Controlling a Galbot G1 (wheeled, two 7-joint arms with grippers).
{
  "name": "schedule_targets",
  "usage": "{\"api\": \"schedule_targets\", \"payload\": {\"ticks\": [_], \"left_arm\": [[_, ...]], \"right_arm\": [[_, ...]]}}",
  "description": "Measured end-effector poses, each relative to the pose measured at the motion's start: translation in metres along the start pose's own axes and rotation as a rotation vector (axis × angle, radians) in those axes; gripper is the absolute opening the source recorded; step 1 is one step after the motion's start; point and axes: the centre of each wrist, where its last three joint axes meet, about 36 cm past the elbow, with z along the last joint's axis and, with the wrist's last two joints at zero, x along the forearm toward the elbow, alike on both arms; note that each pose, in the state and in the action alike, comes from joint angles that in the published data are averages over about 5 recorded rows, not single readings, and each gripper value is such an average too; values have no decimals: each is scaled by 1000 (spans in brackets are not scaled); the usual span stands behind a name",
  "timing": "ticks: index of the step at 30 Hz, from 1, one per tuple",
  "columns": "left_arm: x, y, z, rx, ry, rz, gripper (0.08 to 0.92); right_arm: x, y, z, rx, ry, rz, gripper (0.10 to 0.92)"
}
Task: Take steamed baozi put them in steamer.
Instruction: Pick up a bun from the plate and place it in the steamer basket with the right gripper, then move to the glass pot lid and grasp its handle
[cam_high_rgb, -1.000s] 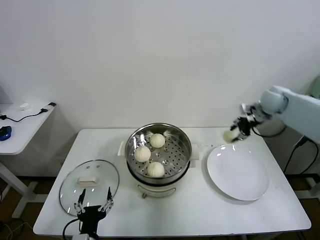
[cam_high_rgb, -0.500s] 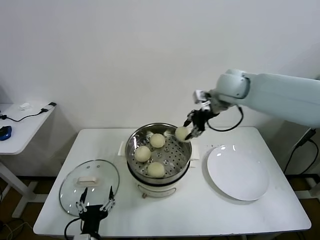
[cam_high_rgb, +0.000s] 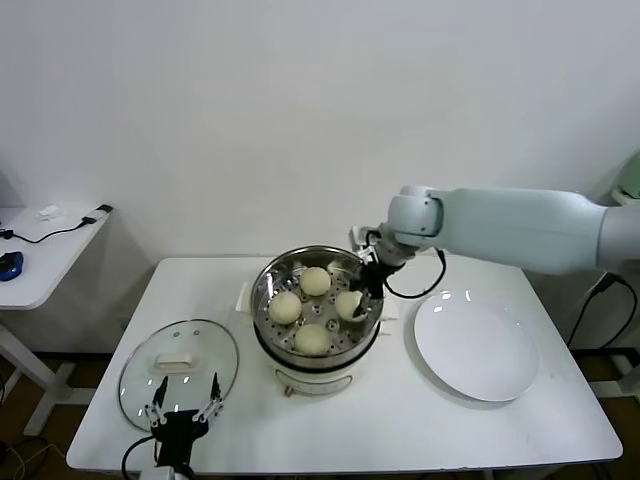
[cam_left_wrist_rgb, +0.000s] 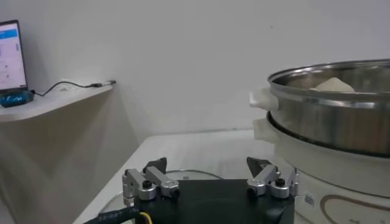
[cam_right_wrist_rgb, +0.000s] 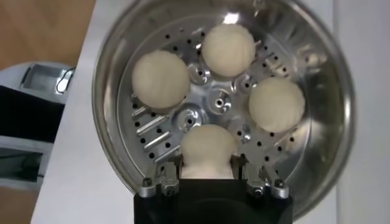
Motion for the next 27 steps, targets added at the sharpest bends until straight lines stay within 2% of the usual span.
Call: {"api": "schedule_targets", "payload": {"ticks": [6,16,22,27], "left_arm": [[-2,0,0,1,-1,-1,823],[-2,3,-3,0,0,-8,823],[1,4,-6,1,-1,-8,823],[3,5,-10,6,-11,-10,823]], "right_arm": [[-14,-3,3,-2,8,-2,569],[-3,-16,3,-4,-78,13,805],[23,-23,8,-2,-175,25,822],[47,-26,26,-39,-303,96,823]]}}
